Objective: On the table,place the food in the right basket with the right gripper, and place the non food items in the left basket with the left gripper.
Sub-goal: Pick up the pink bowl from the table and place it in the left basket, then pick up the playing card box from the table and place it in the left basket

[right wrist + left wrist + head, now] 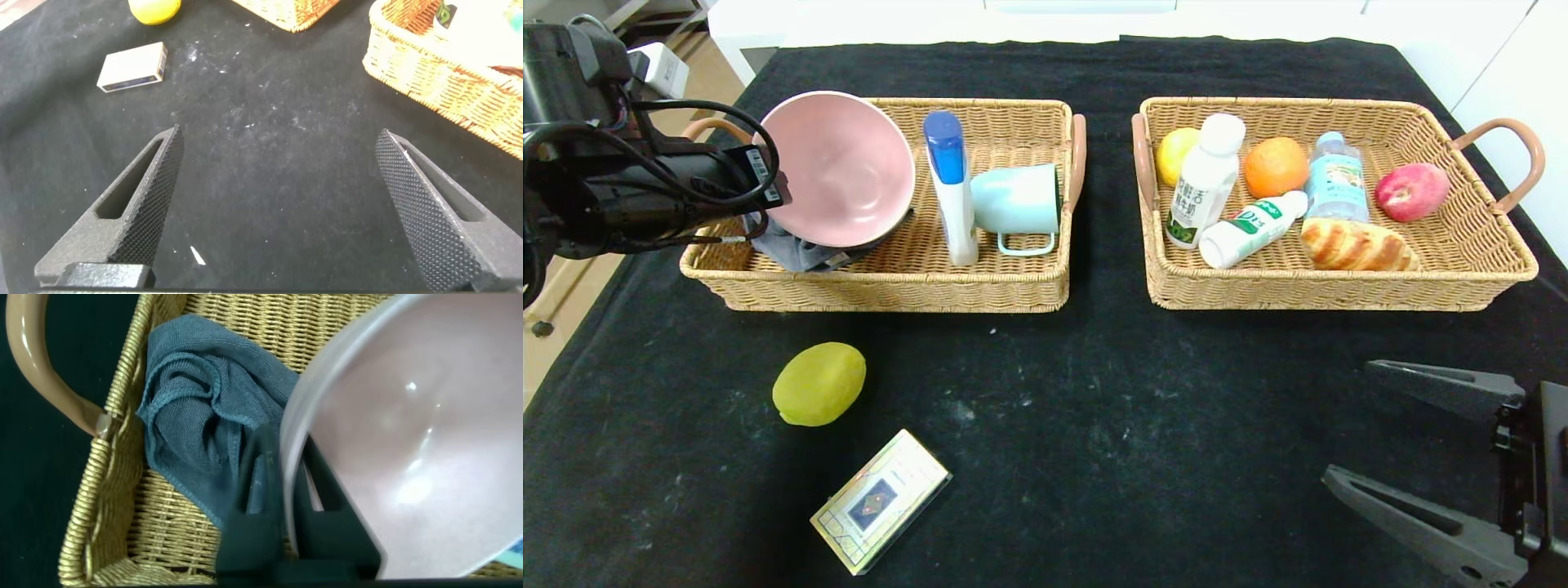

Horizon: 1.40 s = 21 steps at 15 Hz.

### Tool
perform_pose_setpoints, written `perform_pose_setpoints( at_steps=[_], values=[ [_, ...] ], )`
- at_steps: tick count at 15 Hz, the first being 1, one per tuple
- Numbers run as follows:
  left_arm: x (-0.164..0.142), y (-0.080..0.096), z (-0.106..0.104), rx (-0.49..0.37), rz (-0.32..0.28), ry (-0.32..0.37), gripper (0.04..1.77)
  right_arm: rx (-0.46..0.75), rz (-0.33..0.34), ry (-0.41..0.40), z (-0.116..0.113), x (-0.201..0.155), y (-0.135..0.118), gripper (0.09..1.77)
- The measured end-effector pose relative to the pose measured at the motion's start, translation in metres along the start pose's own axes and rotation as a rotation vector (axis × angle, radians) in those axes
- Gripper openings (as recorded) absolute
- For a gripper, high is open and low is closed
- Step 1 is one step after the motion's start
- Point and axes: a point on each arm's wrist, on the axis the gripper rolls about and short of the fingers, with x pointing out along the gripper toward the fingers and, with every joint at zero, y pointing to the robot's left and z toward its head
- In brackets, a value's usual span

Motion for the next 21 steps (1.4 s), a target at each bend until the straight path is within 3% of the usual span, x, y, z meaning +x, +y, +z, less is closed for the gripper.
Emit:
perform_pose_setpoints(
  at_steps=[2, 5, 12, 15, 17, 21],
  values=[
    [0.0, 0.0, 0.0, -0.002, 0.0, 0.0, 0.6, 0.001, 0.001, 0.003, -0.001, 0.0, 0.0, 1.71],
    [-0.001, 0.0, 0.0, -0.003, 0.0, -0.002, 0.96, 0.001, 0.004, 0.005, -0.001, 0.0, 0.001, 1.71],
    [-0.033, -0.01, 0.005, 0.051, -0.017, 0.019, 1.4, 0.001, 0.005, 0.004, -0.001, 0.0, 0.001, 1.71],
    [-0.07, -0.021, -0.007, 0.137, -0.058, 0.151, 1.5, -0.002, 0.012, -0.004, 0.0, -0.002, 0.003, 1.71],
    [-0.1, -0.029, -0.016, 0.187, -0.102, 0.275, 1.55, -0.013, 0.014, -0.008, 0.001, -0.003, 0.003, 1.71],
    [-0.153, -0.042, -0.027, 0.266, -0.212, 0.418, 1.61, -0.022, 0.019, 0.007, -0.001, -0.004, 0.005, 1.71]
  ],
)
